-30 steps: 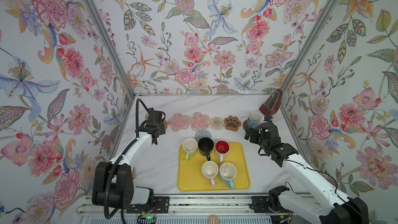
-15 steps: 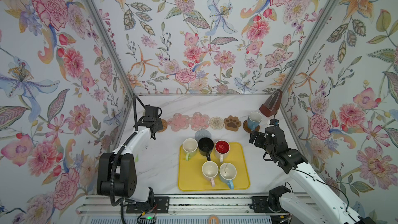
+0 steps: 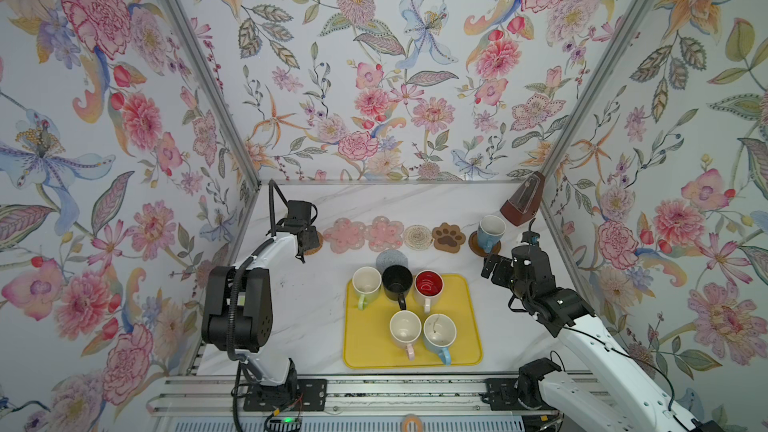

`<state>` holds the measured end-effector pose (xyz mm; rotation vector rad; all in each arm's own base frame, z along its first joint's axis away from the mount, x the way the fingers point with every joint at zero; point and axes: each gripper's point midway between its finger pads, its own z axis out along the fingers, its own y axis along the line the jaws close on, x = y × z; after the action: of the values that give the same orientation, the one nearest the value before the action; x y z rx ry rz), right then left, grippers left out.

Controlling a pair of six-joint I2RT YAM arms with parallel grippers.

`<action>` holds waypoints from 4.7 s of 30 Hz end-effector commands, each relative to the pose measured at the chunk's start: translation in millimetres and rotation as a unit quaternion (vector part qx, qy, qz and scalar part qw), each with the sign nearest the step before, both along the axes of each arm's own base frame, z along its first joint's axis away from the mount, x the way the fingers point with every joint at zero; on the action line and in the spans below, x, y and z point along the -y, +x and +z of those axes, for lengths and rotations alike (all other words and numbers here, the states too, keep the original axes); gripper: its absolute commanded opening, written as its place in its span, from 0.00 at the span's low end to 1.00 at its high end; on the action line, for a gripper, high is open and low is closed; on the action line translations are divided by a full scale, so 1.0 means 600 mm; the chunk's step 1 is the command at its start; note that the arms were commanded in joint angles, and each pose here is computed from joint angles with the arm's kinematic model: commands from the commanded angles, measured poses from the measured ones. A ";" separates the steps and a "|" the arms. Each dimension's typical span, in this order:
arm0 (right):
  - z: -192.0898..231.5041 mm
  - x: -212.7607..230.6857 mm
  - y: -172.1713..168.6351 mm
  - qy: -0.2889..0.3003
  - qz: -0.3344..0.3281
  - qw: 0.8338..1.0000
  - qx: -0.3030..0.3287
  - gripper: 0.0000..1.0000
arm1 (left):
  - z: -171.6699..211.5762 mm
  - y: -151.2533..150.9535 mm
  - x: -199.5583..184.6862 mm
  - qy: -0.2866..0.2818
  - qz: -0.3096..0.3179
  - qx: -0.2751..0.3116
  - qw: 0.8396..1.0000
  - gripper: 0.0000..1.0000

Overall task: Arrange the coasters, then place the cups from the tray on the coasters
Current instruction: 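Hold the white purple-handled mug above the pink flower coaster with the left gripper, then lower the purple-handled mug onto the woven rattan coaster and open the left gripper, then move the right gripper over the white light-blue-handled mug on the tray and lower in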

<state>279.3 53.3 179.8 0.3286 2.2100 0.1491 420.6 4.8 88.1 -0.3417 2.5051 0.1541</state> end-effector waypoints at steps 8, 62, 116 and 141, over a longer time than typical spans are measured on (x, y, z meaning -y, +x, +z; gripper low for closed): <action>-0.008 -0.002 -0.003 0.008 -0.002 1.000 -0.009 0.99 | 0.016 0.042 0.006 -0.006 -0.005 0.031 0.999 0.00; -0.012 -0.005 -0.003 0.013 0.000 1.000 -0.009 0.99 | -0.030 0.036 0.016 -0.024 -0.008 -0.005 1.000 0.00; 0.001 -0.012 0.007 0.017 0.006 1.000 -0.002 0.99 | 0.128 -0.005 0.013 -0.043 0.003 0.090 0.995 0.99; 0.003 -0.085 -0.101 0.023 0.084 0.993 -0.081 0.99 | 0.271 -0.138 -0.043 -0.041 0.093 0.255 0.962 0.99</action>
<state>241.5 109.0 183.4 0.1617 2.3384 0.2921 346.6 20.2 235.1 -0.4928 2.0590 0.0257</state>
